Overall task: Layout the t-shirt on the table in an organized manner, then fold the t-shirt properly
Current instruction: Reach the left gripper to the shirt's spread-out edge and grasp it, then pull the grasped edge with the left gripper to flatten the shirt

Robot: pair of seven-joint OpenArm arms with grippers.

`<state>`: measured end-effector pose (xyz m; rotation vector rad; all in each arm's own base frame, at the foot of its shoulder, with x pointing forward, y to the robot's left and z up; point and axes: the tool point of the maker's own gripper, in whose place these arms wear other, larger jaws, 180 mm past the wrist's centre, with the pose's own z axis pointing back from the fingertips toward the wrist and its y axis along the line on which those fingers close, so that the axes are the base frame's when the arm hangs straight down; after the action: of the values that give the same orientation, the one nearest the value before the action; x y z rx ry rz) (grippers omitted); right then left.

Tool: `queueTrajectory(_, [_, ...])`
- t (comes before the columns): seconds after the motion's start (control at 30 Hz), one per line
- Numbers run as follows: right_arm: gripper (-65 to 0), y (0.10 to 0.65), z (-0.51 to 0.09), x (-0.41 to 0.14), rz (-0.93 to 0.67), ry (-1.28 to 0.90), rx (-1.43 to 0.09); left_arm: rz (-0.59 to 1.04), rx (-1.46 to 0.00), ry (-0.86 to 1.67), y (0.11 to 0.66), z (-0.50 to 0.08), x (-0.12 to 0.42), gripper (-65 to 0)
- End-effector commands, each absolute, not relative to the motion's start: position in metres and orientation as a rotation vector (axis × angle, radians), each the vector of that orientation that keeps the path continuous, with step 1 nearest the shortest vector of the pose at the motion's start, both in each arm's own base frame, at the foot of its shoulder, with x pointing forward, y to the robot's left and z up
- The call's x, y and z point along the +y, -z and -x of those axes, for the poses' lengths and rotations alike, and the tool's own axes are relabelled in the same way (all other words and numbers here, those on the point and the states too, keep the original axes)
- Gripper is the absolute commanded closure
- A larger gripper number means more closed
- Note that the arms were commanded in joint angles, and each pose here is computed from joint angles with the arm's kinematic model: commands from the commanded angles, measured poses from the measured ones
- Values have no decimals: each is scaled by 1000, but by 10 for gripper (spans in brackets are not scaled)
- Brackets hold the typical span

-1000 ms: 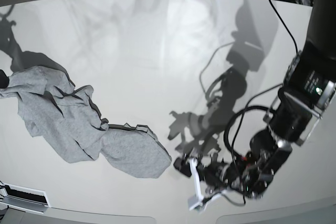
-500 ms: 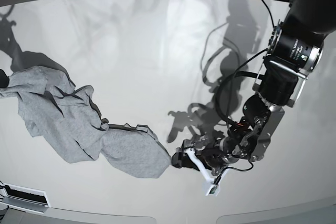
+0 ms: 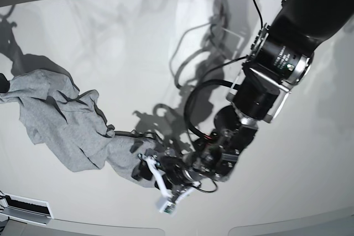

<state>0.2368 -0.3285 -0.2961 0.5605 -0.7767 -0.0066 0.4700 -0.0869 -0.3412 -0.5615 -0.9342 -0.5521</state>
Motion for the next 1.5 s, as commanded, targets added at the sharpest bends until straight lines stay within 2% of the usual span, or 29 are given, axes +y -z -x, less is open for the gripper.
queueTrajectory(0.0, [0,277,-246,-333,-552,-19,-836,584,-1002,579,315,-479,-102,-415])
queueTrajectory(0.07, [0,277,-246,-333,-552,-19,-836,551,-1024,607,317,-478,-107,-353])
queueTrajectory(0.13, [0,277,-246,-333,-552,-20,-836,513,-1047,602,317,-482,-105,-236])
queueTrajectory(0.2, [0,277,-246,-333,-553,-20,-836,487,-1058,584,318,-485,-102,-91])
queueTrajectory(0.27, [0,277,-245,-333,-552,-19,-836,472,-1063,568,318,-487,-99,-1])
queueTrajectory(0.6, [0,277,-245,-333,-552,-19,-836,431,-1093,575,326,-487,-94,0])
queueTrajectory(0.8, [0,277,-245,-333,-552,-19,-836,383,-1048,506,375,-486,-65,0])
queueTrajectory(1.1, [0,277,-245,-333,-553,-19,-836,379,-952,576,406,-468,-60,0])
queueTrajectory(1.47, [0,277,-245,-333,-552,-19,-836,291,-760,647,449,-437,-45,0])
